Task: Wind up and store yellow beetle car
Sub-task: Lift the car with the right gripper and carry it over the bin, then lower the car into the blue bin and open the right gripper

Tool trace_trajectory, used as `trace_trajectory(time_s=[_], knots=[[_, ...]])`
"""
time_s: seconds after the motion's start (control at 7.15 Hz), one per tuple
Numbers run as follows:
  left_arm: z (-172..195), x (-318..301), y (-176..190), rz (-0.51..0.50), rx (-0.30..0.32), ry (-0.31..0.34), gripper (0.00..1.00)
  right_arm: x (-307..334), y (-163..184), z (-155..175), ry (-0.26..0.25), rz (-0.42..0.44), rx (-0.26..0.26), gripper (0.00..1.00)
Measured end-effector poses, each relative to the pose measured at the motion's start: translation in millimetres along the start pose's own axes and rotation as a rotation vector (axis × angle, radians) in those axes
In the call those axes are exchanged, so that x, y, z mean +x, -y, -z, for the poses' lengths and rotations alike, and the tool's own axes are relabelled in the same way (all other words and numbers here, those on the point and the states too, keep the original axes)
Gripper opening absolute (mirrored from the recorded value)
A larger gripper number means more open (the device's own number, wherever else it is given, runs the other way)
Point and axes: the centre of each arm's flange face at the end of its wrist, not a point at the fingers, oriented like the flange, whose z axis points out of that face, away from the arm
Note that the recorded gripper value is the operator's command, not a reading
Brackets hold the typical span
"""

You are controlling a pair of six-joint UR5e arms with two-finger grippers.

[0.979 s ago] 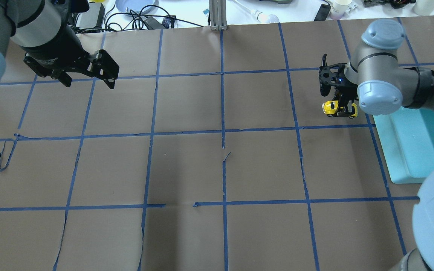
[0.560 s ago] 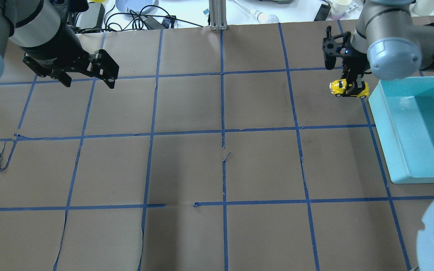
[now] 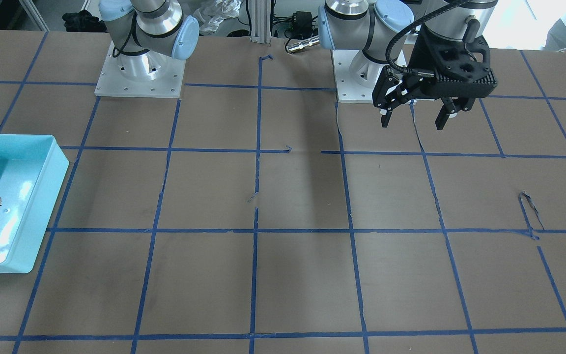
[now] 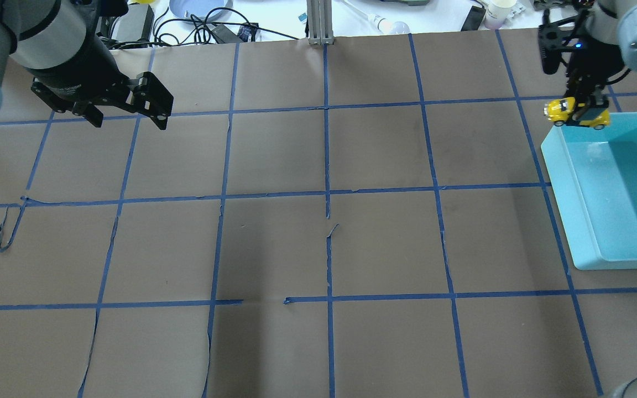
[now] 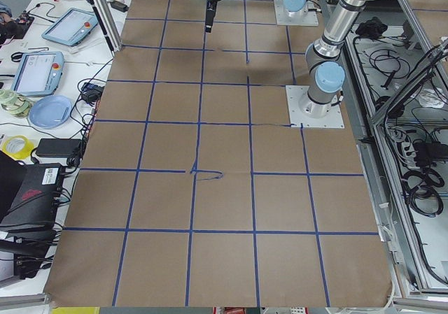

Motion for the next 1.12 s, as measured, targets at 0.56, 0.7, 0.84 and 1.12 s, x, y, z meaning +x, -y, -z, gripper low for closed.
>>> trace_trajectory(time_s=[0.56, 0.7, 0.84, 1.12], knots=[[0, -1, 0, -0.005, 0.002, 0.006, 1.0, -12, -61, -86, 0.03, -0.027, 0.0, 0.0], [0, -1, -1, -0.006, 0.001, 0.005, 1.0, -13, -64, -105, 0.038, -0.033, -0.007, 0.0], [0, 0, -1, -0.008, 0.001, 0.006, 1.0, -14, -63, -121, 0.053, -0.035, -0.003, 0.0], [2, 0, -2, -0.009, 0.003, 0.009, 1.0, -13, -58, -136, 0.072, -0.043, 0.008, 0.03]])
